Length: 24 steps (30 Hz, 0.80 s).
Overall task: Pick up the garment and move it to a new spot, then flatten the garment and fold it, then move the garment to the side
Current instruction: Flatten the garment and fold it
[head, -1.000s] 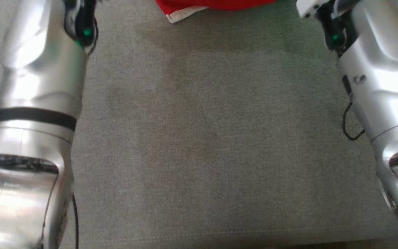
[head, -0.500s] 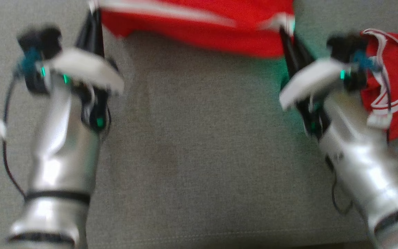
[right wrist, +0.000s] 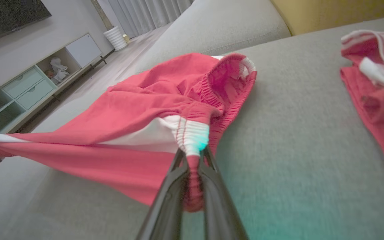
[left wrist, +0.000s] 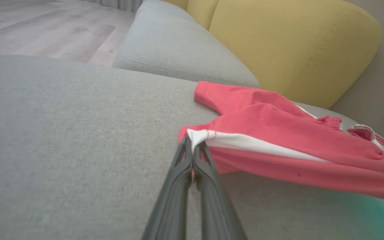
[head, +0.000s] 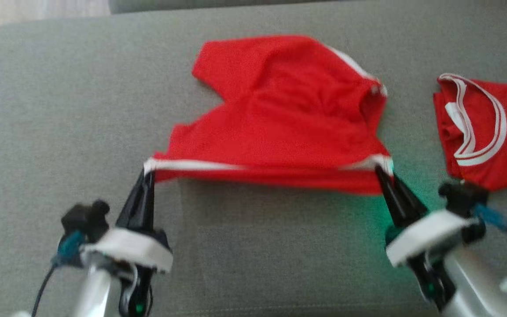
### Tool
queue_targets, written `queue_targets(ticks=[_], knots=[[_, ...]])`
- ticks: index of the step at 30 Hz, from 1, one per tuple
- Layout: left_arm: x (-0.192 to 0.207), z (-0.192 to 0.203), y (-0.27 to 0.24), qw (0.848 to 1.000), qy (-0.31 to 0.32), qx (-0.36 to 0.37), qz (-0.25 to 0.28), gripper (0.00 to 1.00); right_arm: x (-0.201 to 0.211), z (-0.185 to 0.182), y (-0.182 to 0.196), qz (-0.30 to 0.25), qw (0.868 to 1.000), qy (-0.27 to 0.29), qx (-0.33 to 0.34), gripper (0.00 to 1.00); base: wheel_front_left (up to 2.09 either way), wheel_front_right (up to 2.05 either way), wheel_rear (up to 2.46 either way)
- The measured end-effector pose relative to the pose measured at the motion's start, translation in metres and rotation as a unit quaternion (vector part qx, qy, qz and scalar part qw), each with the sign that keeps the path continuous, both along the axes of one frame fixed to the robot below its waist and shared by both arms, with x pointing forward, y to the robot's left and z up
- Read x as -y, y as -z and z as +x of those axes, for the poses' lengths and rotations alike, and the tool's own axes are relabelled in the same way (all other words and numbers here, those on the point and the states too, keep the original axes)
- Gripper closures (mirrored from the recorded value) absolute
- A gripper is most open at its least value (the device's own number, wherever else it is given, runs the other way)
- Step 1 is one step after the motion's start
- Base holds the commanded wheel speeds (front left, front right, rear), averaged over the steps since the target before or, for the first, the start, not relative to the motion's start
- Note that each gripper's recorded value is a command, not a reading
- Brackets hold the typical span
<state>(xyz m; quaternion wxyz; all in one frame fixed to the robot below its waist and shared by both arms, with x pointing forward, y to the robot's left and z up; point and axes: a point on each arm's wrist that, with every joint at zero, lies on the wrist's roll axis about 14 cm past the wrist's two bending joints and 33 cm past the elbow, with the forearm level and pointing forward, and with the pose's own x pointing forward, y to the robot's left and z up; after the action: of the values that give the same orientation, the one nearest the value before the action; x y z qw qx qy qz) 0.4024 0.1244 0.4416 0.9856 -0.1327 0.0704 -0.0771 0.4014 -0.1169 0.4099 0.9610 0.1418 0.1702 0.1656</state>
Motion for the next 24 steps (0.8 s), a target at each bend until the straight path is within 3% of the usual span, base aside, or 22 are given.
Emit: queue_targets(ticks=[13, 24], knots=[[-0.018, -0.061, -0.019, 0.999, -0.032, -0.024, 0.012, 1.0, -0.007, -0.087, -0.015, 0.012, 0.998, 0.017, -0.06, 1.0, 0.0, 0.0, 0.0], [-0.021, -0.059, -0.028, 0.999, -0.024, -0.028, 0.023, 1.0, -0.007, -0.094, -0.02, 0.017, 0.996, 0.03, -0.081, 1.0, 0.0, 0.0, 0.0]])
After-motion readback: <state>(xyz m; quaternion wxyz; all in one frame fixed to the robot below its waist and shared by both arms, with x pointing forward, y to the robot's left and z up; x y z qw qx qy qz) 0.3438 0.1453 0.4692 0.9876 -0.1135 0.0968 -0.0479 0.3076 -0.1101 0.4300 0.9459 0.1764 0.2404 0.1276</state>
